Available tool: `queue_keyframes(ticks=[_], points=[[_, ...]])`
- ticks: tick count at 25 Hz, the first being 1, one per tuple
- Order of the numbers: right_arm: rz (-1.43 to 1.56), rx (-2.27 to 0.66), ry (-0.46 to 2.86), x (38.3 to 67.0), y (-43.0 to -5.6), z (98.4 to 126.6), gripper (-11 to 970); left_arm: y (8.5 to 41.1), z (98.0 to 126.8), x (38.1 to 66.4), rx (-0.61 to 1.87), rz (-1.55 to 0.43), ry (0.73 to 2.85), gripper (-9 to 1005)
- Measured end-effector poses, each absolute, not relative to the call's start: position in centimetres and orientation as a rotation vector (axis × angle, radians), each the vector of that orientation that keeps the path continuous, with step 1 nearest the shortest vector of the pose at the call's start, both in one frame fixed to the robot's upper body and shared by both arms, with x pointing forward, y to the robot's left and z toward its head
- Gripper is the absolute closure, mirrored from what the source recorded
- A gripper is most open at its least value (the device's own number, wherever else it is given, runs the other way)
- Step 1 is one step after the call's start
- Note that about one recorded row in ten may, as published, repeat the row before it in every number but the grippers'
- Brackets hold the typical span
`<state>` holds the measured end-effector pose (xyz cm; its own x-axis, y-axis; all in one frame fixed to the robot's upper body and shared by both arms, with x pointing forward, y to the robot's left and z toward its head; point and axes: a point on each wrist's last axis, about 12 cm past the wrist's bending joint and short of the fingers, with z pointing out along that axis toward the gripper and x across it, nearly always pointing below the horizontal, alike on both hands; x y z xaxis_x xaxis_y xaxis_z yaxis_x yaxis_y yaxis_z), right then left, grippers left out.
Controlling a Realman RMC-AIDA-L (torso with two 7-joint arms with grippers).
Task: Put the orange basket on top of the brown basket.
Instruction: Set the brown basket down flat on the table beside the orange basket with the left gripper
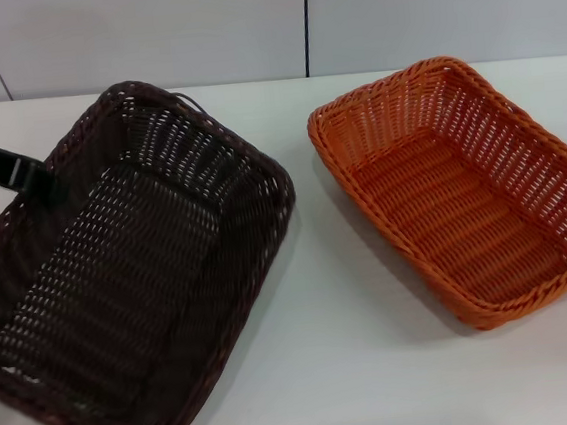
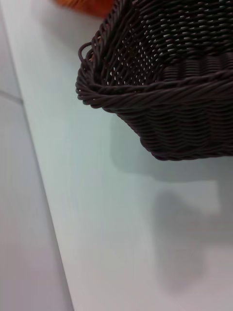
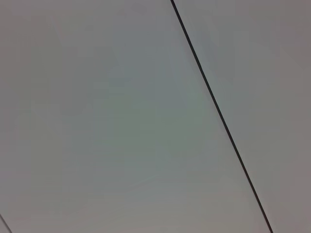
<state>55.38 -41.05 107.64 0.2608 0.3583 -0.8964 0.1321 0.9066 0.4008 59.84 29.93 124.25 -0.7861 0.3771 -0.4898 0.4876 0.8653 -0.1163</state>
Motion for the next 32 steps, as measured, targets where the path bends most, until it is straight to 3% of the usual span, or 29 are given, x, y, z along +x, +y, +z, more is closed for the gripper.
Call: queue_keyframes(ticks=[9,19,27,32], points=[[0.171,0.45,1.328,55.2,-40.8,107.1,312,26.8,126.9,60.5,1.058,-0.509,2.48,785],[0.186,0.477,1.354,54.4,-40.3,106.1,313,17.2,121.5,64.6,1.318,-0.571,2.492,747],[0.184,0.487,1.366,54.0,-40.4,105.7,314,13.0,121.6,64.4,1.391,-0.602,2.402,716],[0.181,0.494,1.383,54.1,-40.4,105.5,314,12.1,121.5,64.5,1.371,-0.572,2.398,696]])
